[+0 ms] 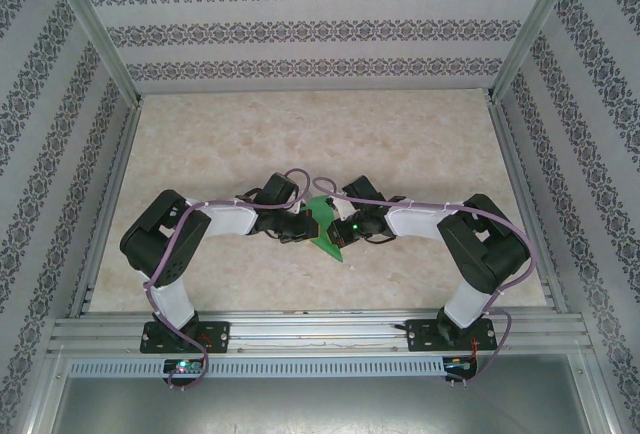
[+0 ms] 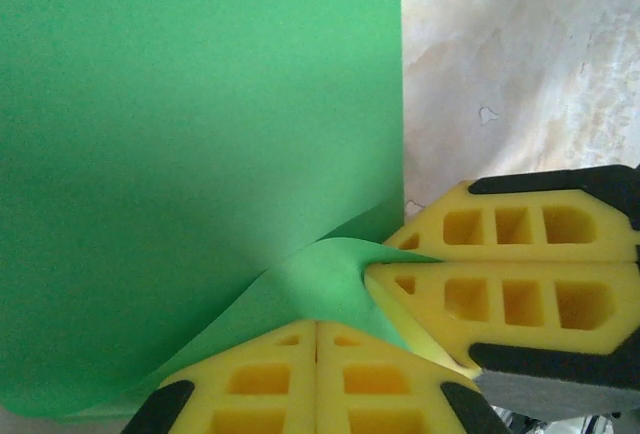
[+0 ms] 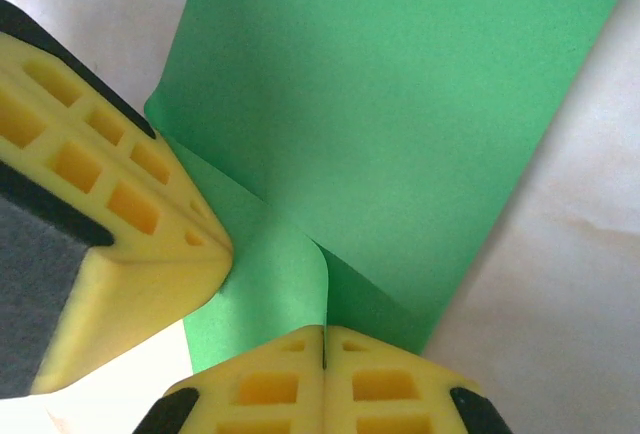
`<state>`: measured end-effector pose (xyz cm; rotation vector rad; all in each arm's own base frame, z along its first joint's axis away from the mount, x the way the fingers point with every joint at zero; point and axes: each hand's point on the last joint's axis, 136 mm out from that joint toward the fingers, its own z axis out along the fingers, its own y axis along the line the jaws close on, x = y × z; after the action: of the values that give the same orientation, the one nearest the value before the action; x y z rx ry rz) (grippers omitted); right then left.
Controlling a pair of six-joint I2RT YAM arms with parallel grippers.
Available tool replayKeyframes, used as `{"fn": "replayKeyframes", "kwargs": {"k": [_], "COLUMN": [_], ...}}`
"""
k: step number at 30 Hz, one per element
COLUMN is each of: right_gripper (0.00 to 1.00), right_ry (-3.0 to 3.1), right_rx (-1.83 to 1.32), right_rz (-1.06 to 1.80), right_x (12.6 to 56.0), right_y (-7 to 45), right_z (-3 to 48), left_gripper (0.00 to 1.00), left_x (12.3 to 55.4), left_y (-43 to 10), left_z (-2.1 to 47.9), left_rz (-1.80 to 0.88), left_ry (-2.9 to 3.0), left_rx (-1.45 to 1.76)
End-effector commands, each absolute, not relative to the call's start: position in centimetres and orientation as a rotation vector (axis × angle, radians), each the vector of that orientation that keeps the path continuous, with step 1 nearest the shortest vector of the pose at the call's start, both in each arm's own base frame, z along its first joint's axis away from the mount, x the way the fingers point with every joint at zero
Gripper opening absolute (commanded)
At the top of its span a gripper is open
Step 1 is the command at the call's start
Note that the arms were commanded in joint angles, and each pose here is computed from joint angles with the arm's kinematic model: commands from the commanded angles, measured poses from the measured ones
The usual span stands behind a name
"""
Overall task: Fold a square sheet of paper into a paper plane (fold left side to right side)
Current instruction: Third fold the triangle at the center of the table.
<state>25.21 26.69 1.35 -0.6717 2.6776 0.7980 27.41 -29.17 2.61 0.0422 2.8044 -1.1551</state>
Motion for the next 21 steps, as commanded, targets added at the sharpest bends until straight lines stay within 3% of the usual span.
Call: {"fn": "replayKeyframes", "kwargs": {"k": [1, 12, 16, 21], "right_gripper": [0.00, 0.02, 0.12, 0.32], "right_ry": [2.890, 2.867, 2.809, 2.724], "right_rx": [-0.656, -0.648, -0.628, -0.576], "right_rz": [0.662, 0.698, 0.758, 0.835], "right_x": [22.3, 22.9, 24.1, 25.9], "right_y": [23.6, 24.4, 25.4, 26.2], "right_z": [-2.7, -1.8, 0.3, 3.6], "left_gripper": [0.05, 0.04, 0.02, 0.01], "left_x": [26.5, 25.8, 25.5, 24.9], "left_y": [-28.6, -27.5, -26.9, -26.3], "left_z": [0.9, -0.8, -1.5, -2.3], "left_rz": [-1.088, -1.004, -0.953, -0.917], "left_ry": [2.864, 2.925, 2.957, 3.000], "left_rx": [0.045, 0.013, -0.012, -0.047]}}
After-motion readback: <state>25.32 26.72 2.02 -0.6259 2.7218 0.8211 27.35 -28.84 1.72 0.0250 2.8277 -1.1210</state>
